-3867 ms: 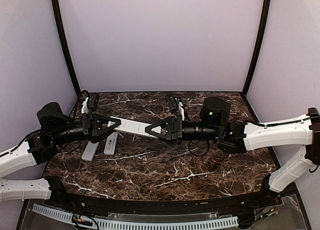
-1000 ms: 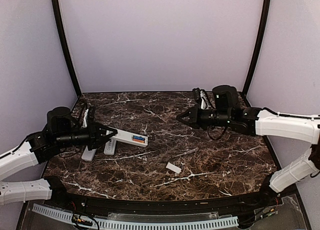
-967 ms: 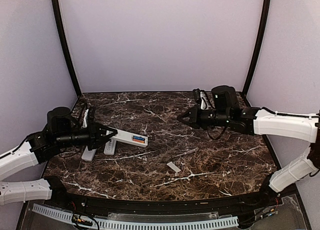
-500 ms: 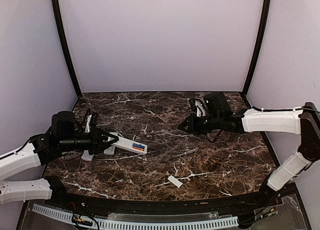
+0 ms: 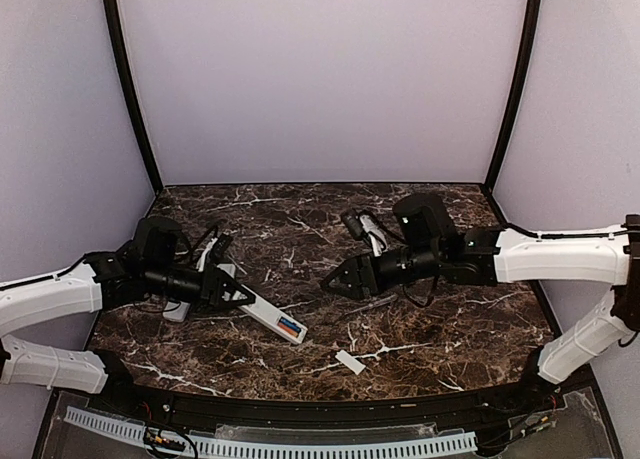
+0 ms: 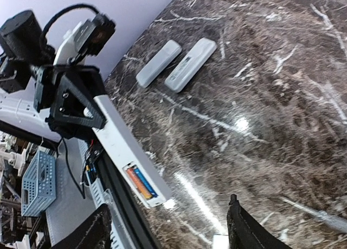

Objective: Unload the batteries from the remote control
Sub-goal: Pass from the left arm to the right

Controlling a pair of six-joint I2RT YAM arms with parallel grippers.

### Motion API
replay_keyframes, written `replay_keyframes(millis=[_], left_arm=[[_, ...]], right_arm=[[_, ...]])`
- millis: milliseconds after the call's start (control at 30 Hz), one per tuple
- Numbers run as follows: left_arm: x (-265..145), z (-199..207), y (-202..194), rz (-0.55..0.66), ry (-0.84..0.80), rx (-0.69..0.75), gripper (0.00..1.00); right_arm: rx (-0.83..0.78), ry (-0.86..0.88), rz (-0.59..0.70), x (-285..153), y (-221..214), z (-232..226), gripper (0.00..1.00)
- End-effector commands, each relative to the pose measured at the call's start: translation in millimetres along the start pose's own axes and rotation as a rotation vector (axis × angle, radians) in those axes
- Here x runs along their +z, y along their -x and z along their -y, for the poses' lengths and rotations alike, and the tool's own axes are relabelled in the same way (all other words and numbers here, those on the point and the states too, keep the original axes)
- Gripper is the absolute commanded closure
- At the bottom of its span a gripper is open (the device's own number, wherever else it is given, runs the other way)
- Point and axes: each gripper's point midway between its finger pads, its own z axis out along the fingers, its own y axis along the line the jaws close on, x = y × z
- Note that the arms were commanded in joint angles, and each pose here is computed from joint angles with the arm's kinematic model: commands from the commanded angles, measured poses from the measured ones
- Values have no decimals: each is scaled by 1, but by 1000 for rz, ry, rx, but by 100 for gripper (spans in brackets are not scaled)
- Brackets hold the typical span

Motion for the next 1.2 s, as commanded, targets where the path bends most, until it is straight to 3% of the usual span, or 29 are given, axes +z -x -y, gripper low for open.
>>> replay_keyframes(millis=[0,233,600,1167], left_arm=[[-6,27,-8,-74,-109,85,100],[0,29,-20,-129,-132,59,100],[8,44,-25,-145,-177,61,100],[20,33,-14,-111,-116,35,100]], right_arm=[[-182,28,-41,15,-12,-43,25],[-293,-8,-118,50,-36,-67,14],[-417,-87,-201,87,-56,-80,12],[-473,-161,-230,97,-67,-81,36]])
